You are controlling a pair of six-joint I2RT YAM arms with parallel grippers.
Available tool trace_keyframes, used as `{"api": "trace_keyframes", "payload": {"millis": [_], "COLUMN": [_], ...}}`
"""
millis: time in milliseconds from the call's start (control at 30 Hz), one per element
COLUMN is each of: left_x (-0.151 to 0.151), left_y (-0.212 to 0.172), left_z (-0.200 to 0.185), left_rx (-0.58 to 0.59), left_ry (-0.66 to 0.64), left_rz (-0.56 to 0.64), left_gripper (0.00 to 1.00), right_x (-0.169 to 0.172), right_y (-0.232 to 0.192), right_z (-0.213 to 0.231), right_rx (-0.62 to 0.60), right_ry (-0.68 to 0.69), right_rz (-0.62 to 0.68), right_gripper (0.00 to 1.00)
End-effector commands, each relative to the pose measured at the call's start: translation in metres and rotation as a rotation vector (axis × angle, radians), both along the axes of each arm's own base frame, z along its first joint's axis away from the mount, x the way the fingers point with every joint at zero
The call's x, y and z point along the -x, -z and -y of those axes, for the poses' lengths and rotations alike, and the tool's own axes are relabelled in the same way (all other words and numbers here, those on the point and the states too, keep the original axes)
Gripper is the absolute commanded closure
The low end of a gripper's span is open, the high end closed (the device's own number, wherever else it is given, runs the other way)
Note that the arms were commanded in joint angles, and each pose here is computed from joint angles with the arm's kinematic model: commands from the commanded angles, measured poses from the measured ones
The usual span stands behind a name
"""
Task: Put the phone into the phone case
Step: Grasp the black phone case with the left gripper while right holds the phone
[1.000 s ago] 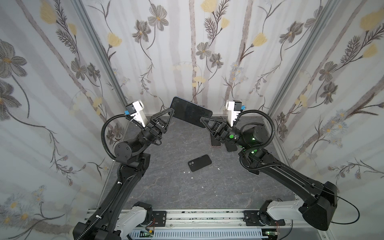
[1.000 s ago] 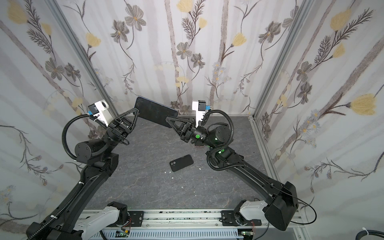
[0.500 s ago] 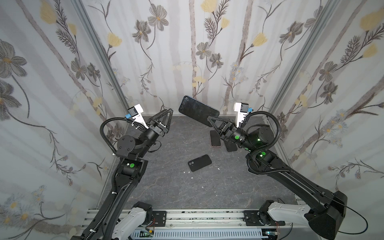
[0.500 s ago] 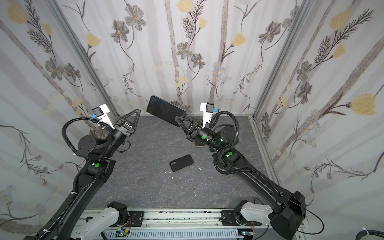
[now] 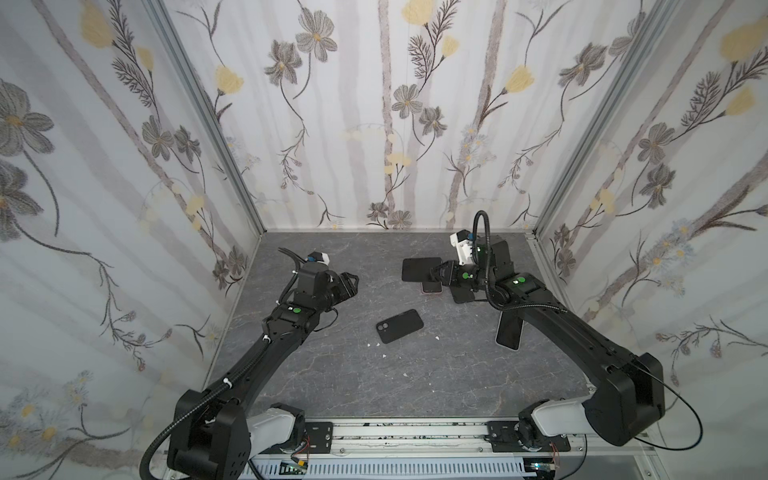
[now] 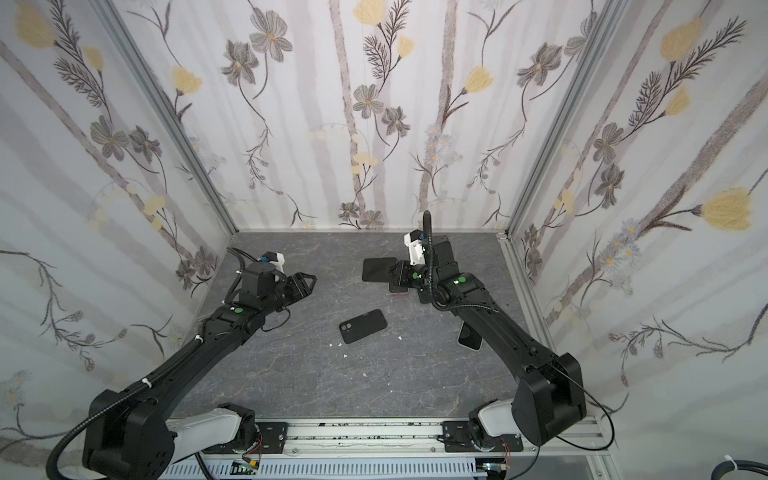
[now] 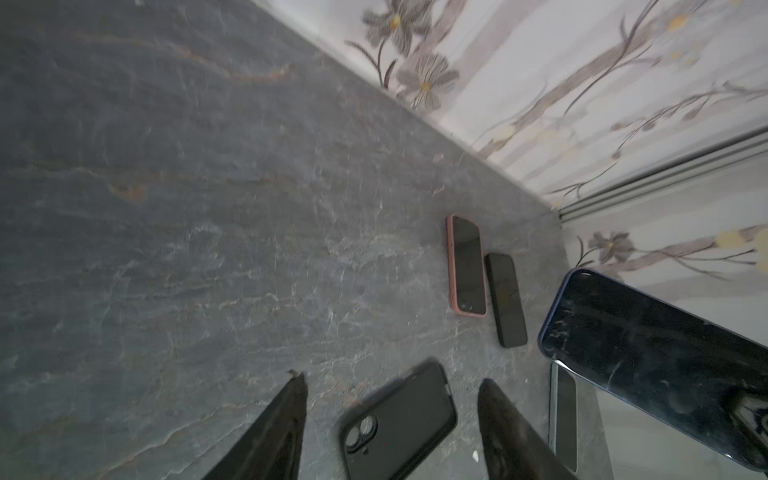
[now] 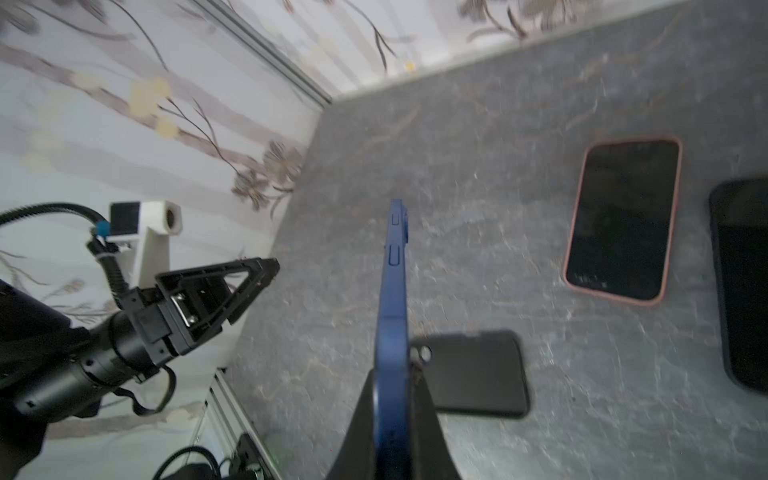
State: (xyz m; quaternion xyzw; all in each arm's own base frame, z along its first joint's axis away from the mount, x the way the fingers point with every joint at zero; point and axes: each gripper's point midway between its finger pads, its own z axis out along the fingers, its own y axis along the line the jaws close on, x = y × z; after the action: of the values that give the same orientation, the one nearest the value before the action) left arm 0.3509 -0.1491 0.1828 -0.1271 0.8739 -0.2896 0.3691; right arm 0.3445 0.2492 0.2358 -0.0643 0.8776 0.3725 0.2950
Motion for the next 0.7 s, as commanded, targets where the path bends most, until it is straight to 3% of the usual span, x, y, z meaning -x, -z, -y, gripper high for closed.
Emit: {"api": "trace_keyframes", "payload": {"millis": [0, 133, 333, 667], "left_x": [0.017, 0.034, 0.05, 0.048], "left_y": [0.032, 0.065, 0.098, 0.111], "left_z": [0.009, 0.025, 0.045, 0.07], "left_rx": [-0.048, -0.031, -0.053, -0.015], "left_ry": [0.069, 0.131, 0.206, 0.266], "left_rz": [-0.088, -0.161, -0.265, -0.306], "left_gripper": [0.36, 0.35, 0.35, 0.36], "right_x": [0.028, 0.043, 0.051, 0.056], "right_y": [0.036, 0.07, 0.094, 0.121], "right_z": [-0.003, -0.012, -0.037, -0.065], "right_rx": [0.078, 0.097, 0.098, 0.109], "right_ry": [-0.146, -0.232, -0.307, -0.377], "right_rz": [-0.137, -0.261, -0.326, -0.387], "right_gripper": [1.0, 1.0, 1.0, 1.0]}}
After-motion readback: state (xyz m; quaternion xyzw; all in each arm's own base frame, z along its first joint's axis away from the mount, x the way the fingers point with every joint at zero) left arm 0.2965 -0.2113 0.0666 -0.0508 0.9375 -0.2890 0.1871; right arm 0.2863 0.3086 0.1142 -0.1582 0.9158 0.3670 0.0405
